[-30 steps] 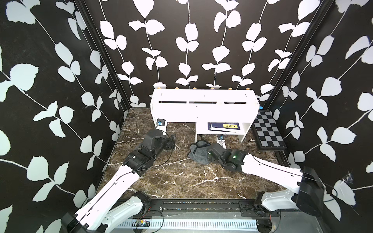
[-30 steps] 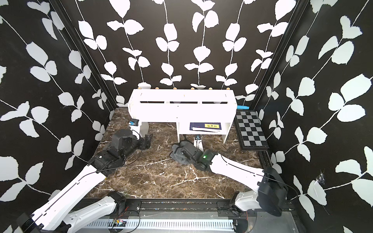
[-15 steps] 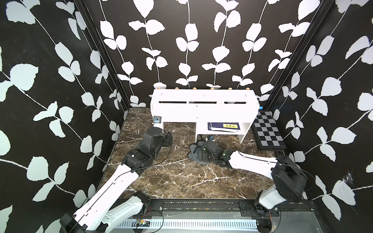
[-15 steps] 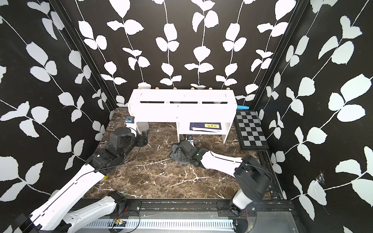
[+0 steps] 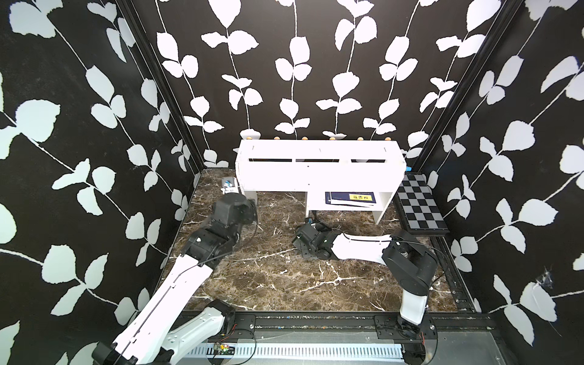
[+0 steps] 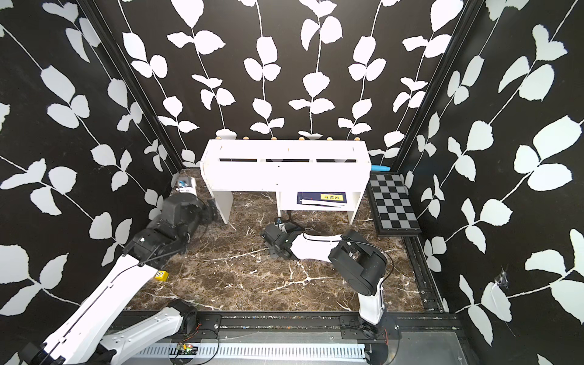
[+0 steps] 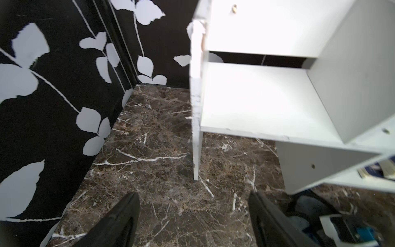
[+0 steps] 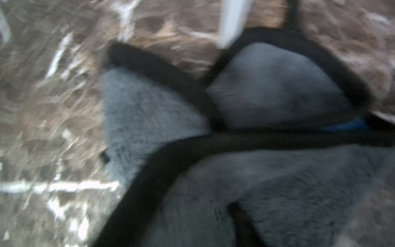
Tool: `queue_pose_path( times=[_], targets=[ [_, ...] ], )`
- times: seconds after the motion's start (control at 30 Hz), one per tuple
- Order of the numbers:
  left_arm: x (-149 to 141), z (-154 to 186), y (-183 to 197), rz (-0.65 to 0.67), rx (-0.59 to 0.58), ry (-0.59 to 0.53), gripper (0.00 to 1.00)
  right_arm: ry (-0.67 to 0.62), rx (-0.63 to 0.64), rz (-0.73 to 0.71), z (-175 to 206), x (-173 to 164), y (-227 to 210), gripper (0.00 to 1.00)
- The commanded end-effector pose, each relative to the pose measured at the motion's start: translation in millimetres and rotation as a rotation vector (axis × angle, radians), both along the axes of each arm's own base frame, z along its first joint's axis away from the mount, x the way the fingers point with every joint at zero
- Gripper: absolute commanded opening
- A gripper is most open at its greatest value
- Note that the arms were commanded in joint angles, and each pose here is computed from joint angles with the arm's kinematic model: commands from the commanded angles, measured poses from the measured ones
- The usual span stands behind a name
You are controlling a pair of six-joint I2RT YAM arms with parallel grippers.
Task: Wipe the bookshelf clean with a cloth
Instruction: Pick up the cleaning item at the center of the board, then hold the shelf at the center of the board.
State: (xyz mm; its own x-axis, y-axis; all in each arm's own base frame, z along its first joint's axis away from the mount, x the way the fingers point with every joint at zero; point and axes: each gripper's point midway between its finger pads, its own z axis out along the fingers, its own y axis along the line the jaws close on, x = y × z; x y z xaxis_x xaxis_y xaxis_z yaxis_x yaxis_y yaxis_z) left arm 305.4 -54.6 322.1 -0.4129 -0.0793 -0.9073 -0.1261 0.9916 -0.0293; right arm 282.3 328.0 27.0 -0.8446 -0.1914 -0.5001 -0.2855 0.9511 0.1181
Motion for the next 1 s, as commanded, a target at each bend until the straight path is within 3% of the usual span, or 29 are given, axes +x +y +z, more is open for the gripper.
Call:
queue_pose_path(
  times=[0.0, 0.03, 0.23, 0.37, 0.43, 0.63, 0.8, 0.97],
  targets=[
    [18.3, 23.0, 1.7, -0.01, -0.047, -0.051, 0.83, 0.013, -0.034, -0.029, -3.2, -4.1, -18.8, 0.07],
    [25.8, 29.7, 0.7, -0.019, -0.054, -0.065, 0.83, -0.007, -0.034, -0.03, 3.3, -4.0, -22.5, 0.0],
    [62.5, 59.5, -16.7, -0.069, -0.068, -0.129, 0.76, -0.235, -0.063, -0.15, 74.6, 2.8, -83.1, 0.0],
    [87.1, 49.9, -13.0, -0.046, -0.037, -0.127, 0.74, -0.409, -0.077, -0.307, 108.4, 9.2, -139.5, 0.0],
    [99.6, 39.2, -13.9, -0.061, -0.037, -0.111, 0.67, -0.473, -0.085, -0.338, 111.1, 17.8, -157.2, 0.0],
    [118.4, 24.4, -19.3, -0.092, -0.001, -0.123, 0.5, -0.456, -0.205, -0.295, 83.9, 57.0, -167.8, 0.0],
    [123.0, 16.3, -18.9, -0.095, 0.03, -0.128, 0.38, -0.609, -0.299, -0.3, 73.1, 80.3, -171.4, 0.0],
    [124.0, 15.3, -24.5, -0.128, 0.024, -0.158, 0.3, -0.641, -0.188, -0.27, 64.1, 99.3, -147.5, 0.0]
  ],
)
